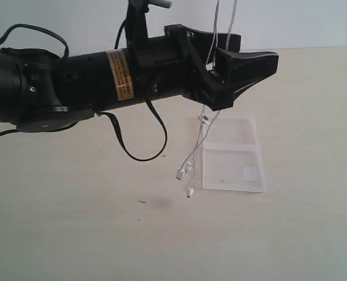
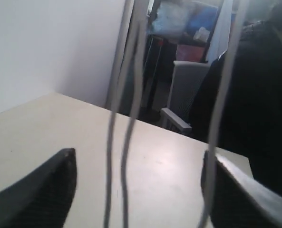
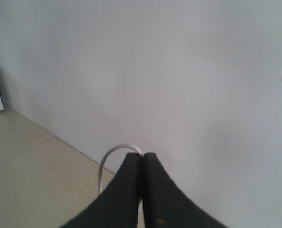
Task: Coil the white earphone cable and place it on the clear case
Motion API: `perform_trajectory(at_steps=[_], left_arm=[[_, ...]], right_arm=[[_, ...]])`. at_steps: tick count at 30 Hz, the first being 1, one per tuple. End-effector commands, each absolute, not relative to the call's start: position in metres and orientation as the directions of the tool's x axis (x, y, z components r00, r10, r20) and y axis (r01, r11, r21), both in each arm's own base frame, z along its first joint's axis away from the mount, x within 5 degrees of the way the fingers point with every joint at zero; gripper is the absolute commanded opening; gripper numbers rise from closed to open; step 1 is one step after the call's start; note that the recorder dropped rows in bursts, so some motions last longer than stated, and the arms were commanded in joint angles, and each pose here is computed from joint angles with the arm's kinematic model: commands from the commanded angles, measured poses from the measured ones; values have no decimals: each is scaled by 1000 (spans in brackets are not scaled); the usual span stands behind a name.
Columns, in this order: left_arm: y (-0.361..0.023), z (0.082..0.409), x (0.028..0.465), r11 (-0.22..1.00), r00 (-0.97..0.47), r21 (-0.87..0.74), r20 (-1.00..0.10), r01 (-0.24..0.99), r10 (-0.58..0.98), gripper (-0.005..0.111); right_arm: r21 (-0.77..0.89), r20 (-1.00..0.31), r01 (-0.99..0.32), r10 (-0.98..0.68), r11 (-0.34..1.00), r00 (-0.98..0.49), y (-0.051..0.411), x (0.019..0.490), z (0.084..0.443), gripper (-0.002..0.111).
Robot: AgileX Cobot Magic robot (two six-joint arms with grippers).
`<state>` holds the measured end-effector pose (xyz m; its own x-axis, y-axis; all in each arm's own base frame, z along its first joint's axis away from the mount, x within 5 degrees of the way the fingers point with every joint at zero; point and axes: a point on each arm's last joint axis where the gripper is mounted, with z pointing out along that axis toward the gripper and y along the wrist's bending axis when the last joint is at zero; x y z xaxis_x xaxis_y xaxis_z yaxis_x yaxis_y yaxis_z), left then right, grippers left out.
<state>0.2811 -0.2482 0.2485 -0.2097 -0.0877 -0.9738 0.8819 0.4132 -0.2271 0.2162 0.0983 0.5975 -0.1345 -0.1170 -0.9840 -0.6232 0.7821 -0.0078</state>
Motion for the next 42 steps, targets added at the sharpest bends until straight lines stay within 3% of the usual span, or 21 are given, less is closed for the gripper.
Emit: perform_trajectory(at_steps=[1,2,5,8,20,25,30,34,42], left_arm=[[-252,240,284,472,-283,-262,-959,842,-28,21],[-252,240,283,469,-289,-266,-957,842,-24,5],[-254,241,280,434,-272,-253,-962,865,-19,0],[-256,245,276,383,-270,-265,-962,885,-41,0],[-251,246,277,389,-257,-237,-966,890,0,0],[-238,257,271,385,-255,-229,-967,894,16,0],[-230,272,259,371,-232,-188,-970,909,77,0],[-224,290,248,357,-225,-182,-971,916,80,0],[-214,311,229,327,-219,-170,-968,930,120,0]], right_arm=[[-11,-986,-627,-114,779,-125,99,217,598,0],[-11,-986,-627,-114,779,-125,99,217,598,0],[-11,-986,-627,-114,779,-125,99,217,598,0],[-11,-986,-627,-114,779,-125,99,217,598,0],[-20,-985,-625,-121,780,-120,99,217,598,0],[-79,-968,-421,-170,904,-183,79,228,592,0],[-85,-952,-411,-196,907,-235,78,230,585,0],[-133,-903,-280,-233,951,-361,67,247,563,0],[-228,-767,-234,-322,945,-555,69,292,482,0]])
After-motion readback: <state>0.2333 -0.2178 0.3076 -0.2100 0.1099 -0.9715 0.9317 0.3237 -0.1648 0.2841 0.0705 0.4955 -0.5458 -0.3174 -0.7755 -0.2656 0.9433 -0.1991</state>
